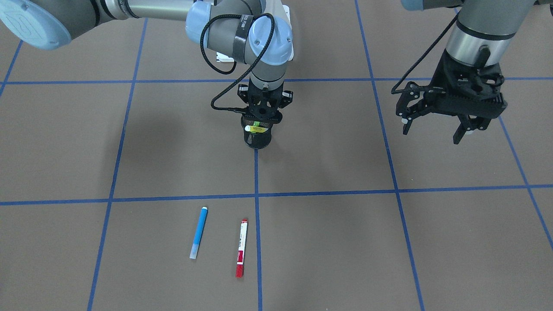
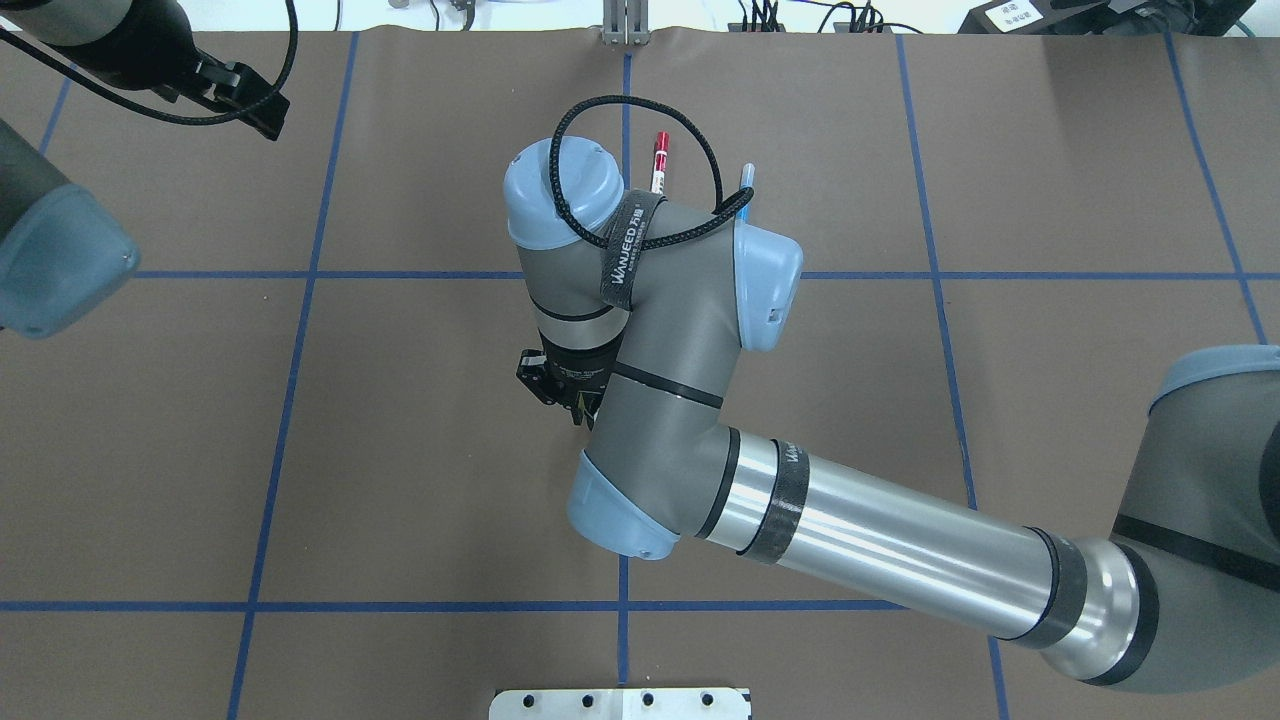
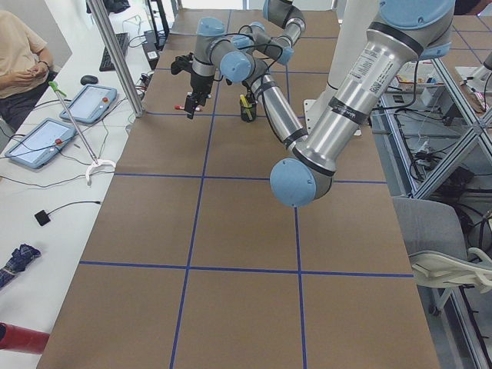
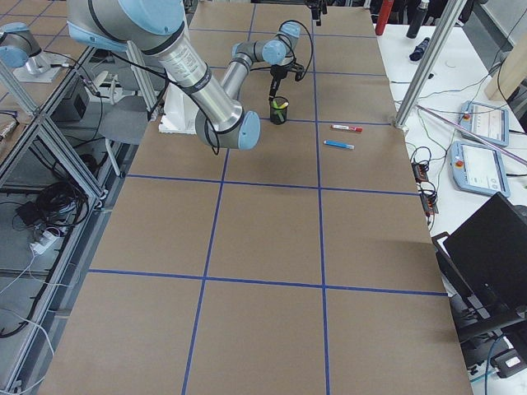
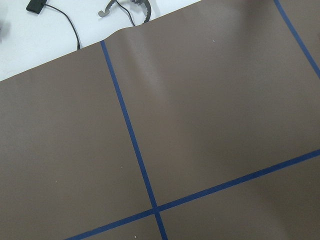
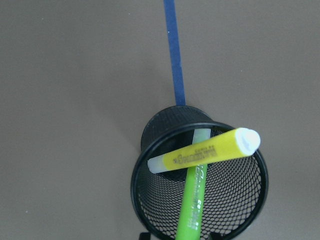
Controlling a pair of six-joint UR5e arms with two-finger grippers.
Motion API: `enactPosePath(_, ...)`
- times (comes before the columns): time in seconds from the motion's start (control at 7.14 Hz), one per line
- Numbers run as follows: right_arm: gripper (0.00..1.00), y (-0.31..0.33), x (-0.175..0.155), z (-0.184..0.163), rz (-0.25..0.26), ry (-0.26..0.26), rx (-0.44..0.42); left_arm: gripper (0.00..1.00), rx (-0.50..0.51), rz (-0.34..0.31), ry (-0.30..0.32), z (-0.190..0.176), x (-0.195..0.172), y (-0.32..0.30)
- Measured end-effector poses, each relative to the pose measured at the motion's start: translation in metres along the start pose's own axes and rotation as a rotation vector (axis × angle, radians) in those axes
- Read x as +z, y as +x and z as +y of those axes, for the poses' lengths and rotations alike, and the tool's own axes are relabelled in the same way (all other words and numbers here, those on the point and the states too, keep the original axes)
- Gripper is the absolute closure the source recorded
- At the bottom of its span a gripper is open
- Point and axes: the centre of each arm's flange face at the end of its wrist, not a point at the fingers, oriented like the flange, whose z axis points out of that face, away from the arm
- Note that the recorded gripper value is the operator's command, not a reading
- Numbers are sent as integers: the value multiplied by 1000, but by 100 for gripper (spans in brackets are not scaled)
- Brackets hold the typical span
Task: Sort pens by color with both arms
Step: 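Lower the right gripper into the cup onto the green marker, then lift the green marker out of the cup with the right gripper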
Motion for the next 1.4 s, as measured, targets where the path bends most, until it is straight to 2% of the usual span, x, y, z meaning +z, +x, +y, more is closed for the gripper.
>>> enactPosePath(0.56, 59, 2, 1, 1, 10, -6, 12, 1, -4, 1, 2, 1, -2, 1)
enactPosePath(0.7, 63, 2, 1, 1, 10, -6, 13, 1, -10, 2, 3, 1, -2, 1)
enactPosePath(0.98, 81, 3, 1, 1, 11, -6, 13, 1, -18, 2, 3, 1, -2, 1)
enactPosePath(1.12, 96, 2, 0, 1, 10, -6, 12, 1, -18, 3, 3, 1, -2, 2)
enactPosePath(1.4, 100, 3, -5, 4, 5, -4, 10, 1, -18, 4, 2, 1, -1, 2)
